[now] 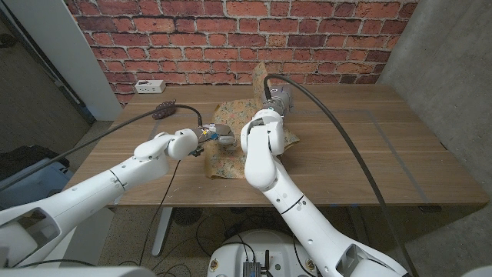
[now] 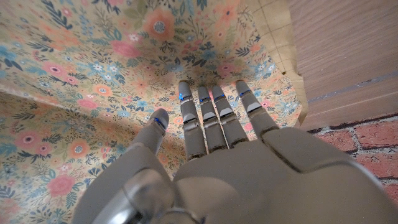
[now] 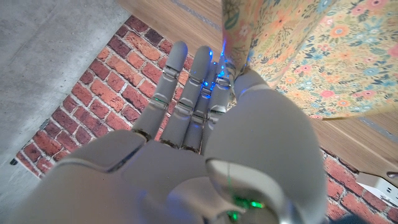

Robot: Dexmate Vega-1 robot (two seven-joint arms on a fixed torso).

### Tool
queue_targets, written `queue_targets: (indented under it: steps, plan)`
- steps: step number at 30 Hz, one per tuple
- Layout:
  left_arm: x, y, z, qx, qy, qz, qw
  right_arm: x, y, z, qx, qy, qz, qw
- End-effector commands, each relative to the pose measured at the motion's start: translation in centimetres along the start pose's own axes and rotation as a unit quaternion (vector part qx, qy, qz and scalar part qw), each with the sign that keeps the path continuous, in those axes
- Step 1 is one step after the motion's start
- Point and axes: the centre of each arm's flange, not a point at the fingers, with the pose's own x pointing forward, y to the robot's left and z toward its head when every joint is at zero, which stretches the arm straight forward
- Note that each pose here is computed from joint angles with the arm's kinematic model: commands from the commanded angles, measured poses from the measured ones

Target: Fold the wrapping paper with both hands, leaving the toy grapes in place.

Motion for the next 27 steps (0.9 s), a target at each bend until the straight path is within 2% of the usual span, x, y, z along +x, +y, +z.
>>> queue_targets:
  steps: [1, 7, 11, 13, 18, 19, 20, 23, 27]
  plan:
    - [-0.1, -0.4, -0.2, -0.007, 0.005, 0.0, 1.0, 0.2, -0.9, 0.1, 0.09, -0.063, 0.079, 0.9908]
    - [-0.2, -0.4, -0.2, -0.007, 0.006, 0.001, 1.0, 0.6, -0.8, -0.5, 0.146, -0.106, 0.122, 0.976]
    - [-0.1, -0.4, -0.2, -0.007, 0.005, -0.001, 1.0, 0.7, -0.8, -1.2, 0.194, -0.133, 0.146, 0.9609]
    - [-0.1, -0.4, -0.2, -0.007, 0.005, 0.0, 1.0, 0.7, -0.7, -1.6, 0.222, -0.149, 0.148, 0.9523]
    - [0.0, -0.4, -0.1, -0.006, 0.004, 0.0, 1.0, 0.3, -0.4, -2.6, 0.295, -0.185, 0.121, 0.9295]
    - [0.0, -0.3, -0.1, -0.005, 0.004, 0.001, 1.0, 0.2, -0.3, -3.0, 0.313, -0.194, 0.118, 0.9222]
    - [0.0, -0.3, -0.1, -0.005, 0.004, 0.001, 1.0, 0.2, -0.3, -3.0, 0.314, -0.196, 0.117, 0.9216]
    - [0.0, -0.2, 0.0, -0.003, 0.005, 0.003, 1.0, 0.4, -0.1, -3.4, 0.347, -0.213, 0.138, 0.903]
    - [0.0, -0.2, 0.1, -0.002, 0.005, 0.003, 1.0, 0.8, 0.3, -3.9, 0.392, -0.24, 0.167, 0.8724]
